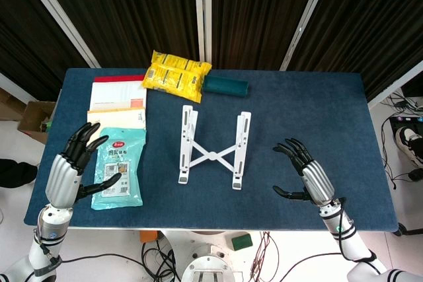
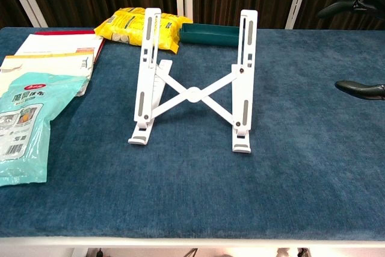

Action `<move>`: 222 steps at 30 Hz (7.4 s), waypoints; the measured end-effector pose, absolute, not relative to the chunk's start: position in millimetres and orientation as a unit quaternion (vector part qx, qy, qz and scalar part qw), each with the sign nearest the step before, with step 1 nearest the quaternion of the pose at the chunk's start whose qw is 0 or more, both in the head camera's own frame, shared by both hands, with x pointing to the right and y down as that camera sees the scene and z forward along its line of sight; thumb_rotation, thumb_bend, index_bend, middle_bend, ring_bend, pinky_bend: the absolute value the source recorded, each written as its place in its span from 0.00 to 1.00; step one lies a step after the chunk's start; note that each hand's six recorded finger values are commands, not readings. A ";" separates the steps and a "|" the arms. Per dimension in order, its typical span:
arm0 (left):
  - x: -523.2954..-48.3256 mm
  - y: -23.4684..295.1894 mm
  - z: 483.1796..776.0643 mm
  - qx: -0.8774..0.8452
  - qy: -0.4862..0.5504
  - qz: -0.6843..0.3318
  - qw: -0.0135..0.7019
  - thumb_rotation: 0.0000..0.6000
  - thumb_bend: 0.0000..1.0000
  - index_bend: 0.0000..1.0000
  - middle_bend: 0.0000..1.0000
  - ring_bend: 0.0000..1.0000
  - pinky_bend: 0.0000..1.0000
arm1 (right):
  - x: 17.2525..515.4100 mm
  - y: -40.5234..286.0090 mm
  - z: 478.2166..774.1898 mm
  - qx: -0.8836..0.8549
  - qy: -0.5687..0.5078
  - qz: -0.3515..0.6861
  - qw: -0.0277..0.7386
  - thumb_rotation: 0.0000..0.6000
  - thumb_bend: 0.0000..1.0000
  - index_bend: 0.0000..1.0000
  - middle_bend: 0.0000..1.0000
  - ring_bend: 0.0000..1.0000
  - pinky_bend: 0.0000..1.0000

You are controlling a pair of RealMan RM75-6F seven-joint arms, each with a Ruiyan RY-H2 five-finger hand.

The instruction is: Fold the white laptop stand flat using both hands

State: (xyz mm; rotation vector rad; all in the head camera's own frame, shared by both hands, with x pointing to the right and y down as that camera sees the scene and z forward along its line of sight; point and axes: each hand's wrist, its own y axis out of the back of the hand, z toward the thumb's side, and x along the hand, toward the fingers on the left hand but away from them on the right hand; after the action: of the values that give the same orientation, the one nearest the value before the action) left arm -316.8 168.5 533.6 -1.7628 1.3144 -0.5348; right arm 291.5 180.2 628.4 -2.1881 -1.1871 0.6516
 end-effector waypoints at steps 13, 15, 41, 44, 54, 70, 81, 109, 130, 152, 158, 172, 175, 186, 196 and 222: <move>-340.0 169.9 550.8 -0.698 0.496 -0.308 0.414 1.00 0.13 0.18 0.05 0.03 0.16 | 301.6 161.0 632.8 -0.820 -0.410 0.290 0.275 1.00 0.18 0.07 0.21 0.03 0.05; -350.4 172.8 556.1 -0.694 0.484 -0.345 0.405 1.00 0.13 0.19 0.05 0.03 0.16 | 307.3 153.3 633.9 -0.820 -0.398 0.312 0.268 1.00 0.18 0.06 0.20 0.03 0.05; -416.2 207.8 575.5 -0.649 0.486 -0.484 0.330 1.00 0.13 0.19 0.05 0.03 0.16 | 265.6 54.2 710.4 -0.853 -0.333 0.401 0.028 1.00 0.00 0.06 0.16 0.02 0.00; -417.7 209.0 575.3 -0.648 0.485 -0.487 0.328 1.00 0.13 0.19 0.05 0.03 0.16 | 247.7 52.5 712.6 -0.862 -0.332 0.382 -0.010 1.00 0.00 0.06 0.16 0.02 0.00; -420.6 209.4 577.3 -0.650 0.482 -0.493 0.320 1.00 0.13 0.19 0.05 0.03 0.16 | 194.9 51.1 720.0 -0.888 -0.320 0.314 -0.102 1.00 0.00 0.06 0.18 0.02 0.00; -417.1 186.5 580.0 -0.691 0.467 -0.467 0.293 1.00 0.12 0.18 0.05 0.03 0.16 | 184.7 94.7 683.1 -0.941 -0.243 0.211 -0.103 1.00 0.01 0.13 0.25 0.05 0.00; -407.3 169.3 592.3 -0.725 0.451 -0.449 0.264 1.00 0.13 0.16 0.05 0.03 0.16 | 193.2 148.1 654.1 -0.960 -0.201 0.181 -0.078 1.00 0.02 0.13 0.25 0.05 0.00; -402.7 166.3 601.6 -0.735 0.440 -0.447 0.259 1.00 0.12 0.16 0.05 0.03 0.16 | 196.3 191.4 684.4 -0.901 -0.277 0.154 -0.295 1.00 0.09 0.14 0.25 0.05 0.00; -279.1 121.2 634.1 -0.893 0.381 -0.218 0.093 1.00 0.13 0.10 0.02 0.03 0.17 | 255.1 153.3 614.1 -0.921 -0.314 0.175 -0.151 1.00 0.09 0.14 0.25 0.05 0.00; -198.3 127.8 660.8 -0.941 0.320 -0.113 -0.007 1.00 0.13 0.09 0.02 0.03 0.21 | 279.4 162.7 618.6 -0.909 -0.342 0.180 -0.157 1.00 0.09 0.14 0.25 0.05 0.00; -194.9 140.3 679.2 -0.938 0.317 -0.130 -0.045 1.00 0.13 0.09 0.03 0.03 0.21 | 281.5 162.2 618.6 -0.909 -0.344 0.177 -0.156 1.00 0.09 0.14 0.25 0.05 0.00; -205.5 167.0 705.7 -0.925 0.331 -0.158 -0.096 1.00 0.13 0.09 0.03 0.03 0.23 | 284.0 152.5 608.6 -0.911 -0.351 0.164 -0.141 1.00 0.09 0.14 0.25 0.05 0.00; -208.1 171.0 707.9 -0.923 0.334 -0.164 -0.098 1.00 0.13 0.09 0.03 0.03 0.23 | 284.1 153.2 609.8 -0.911 -0.350 0.164 -0.144 1.00 0.09 0.14 0.25 0.05 0.00; -220.5 192.5 706.7 -0.919 0.333 -0.177 -0.111 1.00 0.12 0.09 0.03 0.03 0.24 | 285.5 155.7 612.7 -0.911 -0.347 0.163 -0.148 1.00 0.09 0.14 0.25 0.05 0.00; -220.3 207.3 698.7 -0.923 0.320 -0.171 -0.127 1.00 0.13 0.09 0.03 0.03 0.27 | 287.4 158.4 615.0 -0.911 -0.345 0.169 -0.148 1.00 0.10 0.14 0.25 0.05 0.00; -307.8 178.8 625.4 -0.870 0.406 -0.252 0.126 1.00 0.12 0.09 0.03 0.03 0.18 | 178.0 163.1 669.8 -0.926 -0.276 0.255 -0.015 1.00 0.04 0.00 0.14 0.00 0.00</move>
State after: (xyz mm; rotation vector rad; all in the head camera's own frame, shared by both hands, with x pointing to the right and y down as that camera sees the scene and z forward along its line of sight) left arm -307.8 178.8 625.4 -2.5328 1.1815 -0.7329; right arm 178.0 163.1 669.8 -2.9382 -0.8764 0.8096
